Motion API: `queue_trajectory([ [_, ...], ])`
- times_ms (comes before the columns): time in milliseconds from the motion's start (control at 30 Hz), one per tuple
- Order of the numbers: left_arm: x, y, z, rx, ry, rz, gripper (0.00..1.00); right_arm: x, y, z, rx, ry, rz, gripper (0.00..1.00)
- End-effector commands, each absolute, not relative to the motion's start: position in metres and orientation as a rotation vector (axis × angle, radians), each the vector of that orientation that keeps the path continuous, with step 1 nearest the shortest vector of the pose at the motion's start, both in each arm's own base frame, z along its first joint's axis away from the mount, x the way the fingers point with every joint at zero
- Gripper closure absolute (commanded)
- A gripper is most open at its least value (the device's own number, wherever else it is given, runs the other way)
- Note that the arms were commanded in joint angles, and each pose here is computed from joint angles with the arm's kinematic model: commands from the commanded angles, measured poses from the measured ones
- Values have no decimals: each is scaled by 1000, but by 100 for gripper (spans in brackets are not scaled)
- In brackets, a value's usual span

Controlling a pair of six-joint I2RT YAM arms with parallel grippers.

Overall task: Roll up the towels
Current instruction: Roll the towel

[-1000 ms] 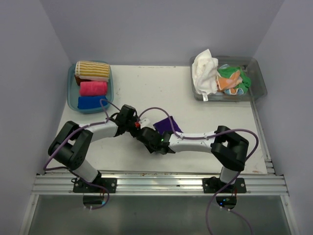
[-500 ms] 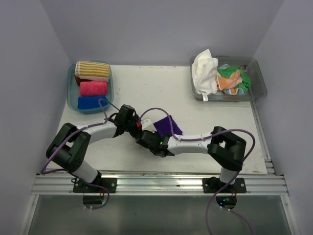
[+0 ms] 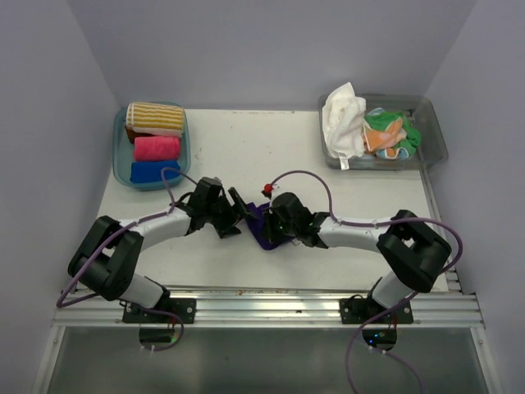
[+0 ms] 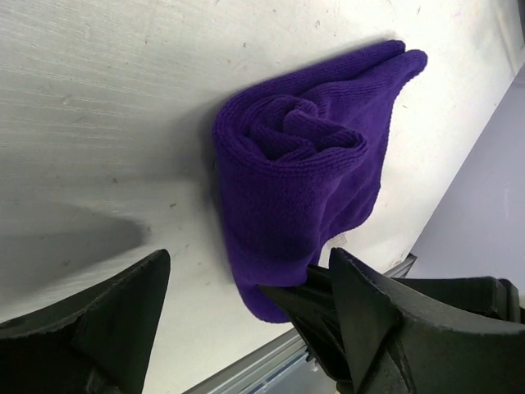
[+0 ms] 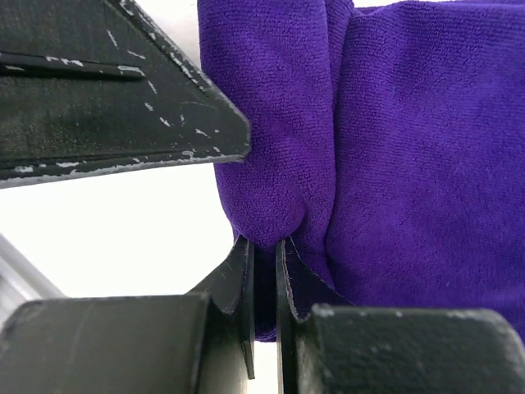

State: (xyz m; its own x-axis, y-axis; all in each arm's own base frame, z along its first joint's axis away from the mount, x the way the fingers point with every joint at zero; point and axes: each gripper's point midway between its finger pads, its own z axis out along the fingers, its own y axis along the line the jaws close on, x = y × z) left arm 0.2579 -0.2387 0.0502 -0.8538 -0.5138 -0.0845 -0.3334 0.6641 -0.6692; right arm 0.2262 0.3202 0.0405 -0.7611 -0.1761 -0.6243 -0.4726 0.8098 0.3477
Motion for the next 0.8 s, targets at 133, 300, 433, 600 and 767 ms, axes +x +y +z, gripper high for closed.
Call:
queue_trajectory([
  [133,270,-257,66,-553,2558,-1100,24,202,329,54,-368,2434,1174,100],
  [300,271,-259,60,-552,2565,-1097,37,201,327,64,-225,2423,1413,100],
  [433,272,-260,51,-567,2583,-1088,41,203,328,70,-150,2361,1581,100],
  [600,276,-263,51,-562,2567,-1102,32,198,326,53,-113,2413,1588,100],
  [767,283,-261,51,-573,2560,-1066,27,195,319,43,-117,2448,1527,100],
])
